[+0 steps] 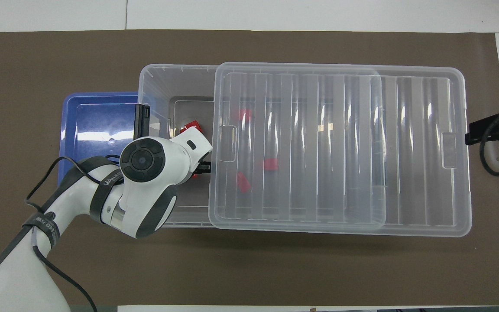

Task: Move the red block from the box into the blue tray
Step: 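Lower the left gripper into the box and grasp a red block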

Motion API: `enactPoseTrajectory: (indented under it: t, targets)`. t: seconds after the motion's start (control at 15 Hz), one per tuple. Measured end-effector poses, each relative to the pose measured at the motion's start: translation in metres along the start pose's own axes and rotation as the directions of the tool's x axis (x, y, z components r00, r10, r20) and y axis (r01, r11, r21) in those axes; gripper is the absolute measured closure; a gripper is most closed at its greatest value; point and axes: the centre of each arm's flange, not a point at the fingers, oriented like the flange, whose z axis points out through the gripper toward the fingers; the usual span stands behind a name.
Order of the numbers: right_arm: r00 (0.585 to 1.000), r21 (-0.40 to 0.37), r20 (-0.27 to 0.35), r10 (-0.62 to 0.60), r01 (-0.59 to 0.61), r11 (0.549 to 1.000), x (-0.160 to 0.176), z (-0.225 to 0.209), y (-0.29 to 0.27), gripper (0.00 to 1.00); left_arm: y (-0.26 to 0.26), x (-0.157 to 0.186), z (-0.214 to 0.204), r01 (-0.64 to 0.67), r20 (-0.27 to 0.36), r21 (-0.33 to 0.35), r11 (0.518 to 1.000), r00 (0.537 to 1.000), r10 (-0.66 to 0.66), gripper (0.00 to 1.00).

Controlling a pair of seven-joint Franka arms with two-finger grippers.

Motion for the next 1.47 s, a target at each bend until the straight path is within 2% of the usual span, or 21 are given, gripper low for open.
enactPoseTrajectory:
  t: [0.33,0.4,0.53,0.67,0.73,1.07,1.47]
  targets:
    - [1.0,0.004,0.014,-0.013,0.013,1.0,0.003,0.034,0.022,0.0,0.002,-0.002,0.008,0.0,0.008,0.003,1.0,1.0,0.0,0.04]
    - [1.0,0.004,0.017,-0.015,0.015,1.0,0.003,0.036,0.022,0.0,0.002,-0.002,0.008,0.005,0.007,0.003,1.0,1.0,-0.005,0.12]
    - [1.0,0.005,0.021,-0.016,0.016,1.0,0.002,0.042,0.021,0.0,0.002,-0.001,0.008,0.011,0.002,0.001,1.0,1.0,-0.011,0.39]
    - [1.0,0.005,0.022,-0.021,0.021,1.0,0.003,0.049,0.022,0.0,0.003,-0.002,0.008,0.03,0.003,0.001,1.0,1.0,-0.03,0.61]
    - [0.999,0.005,0.021,-0.026,0.025,1.0,0.003,0.053,0.023,0.0,0.004,-0.002,0.008,0.047,0.003,0.001,0.999,0.999,-0.047,0.66]
    - [0.999,0.01,0.02,-0.044,0.044,0.999,0.003,0.075,0.045,0.0,0.007,-0.002,0.002,0.136,0.0,-0.001,0.991,0.991,-0.136,0.66]
    - [0.999,0.011,0.029,-0.046,0.045,0.999,0.001,0.091,0.046,0.0,-0.002,0.003,-0.043,0.16,-0.02,-0.01,0.987,0.987,-0.16,0.66]
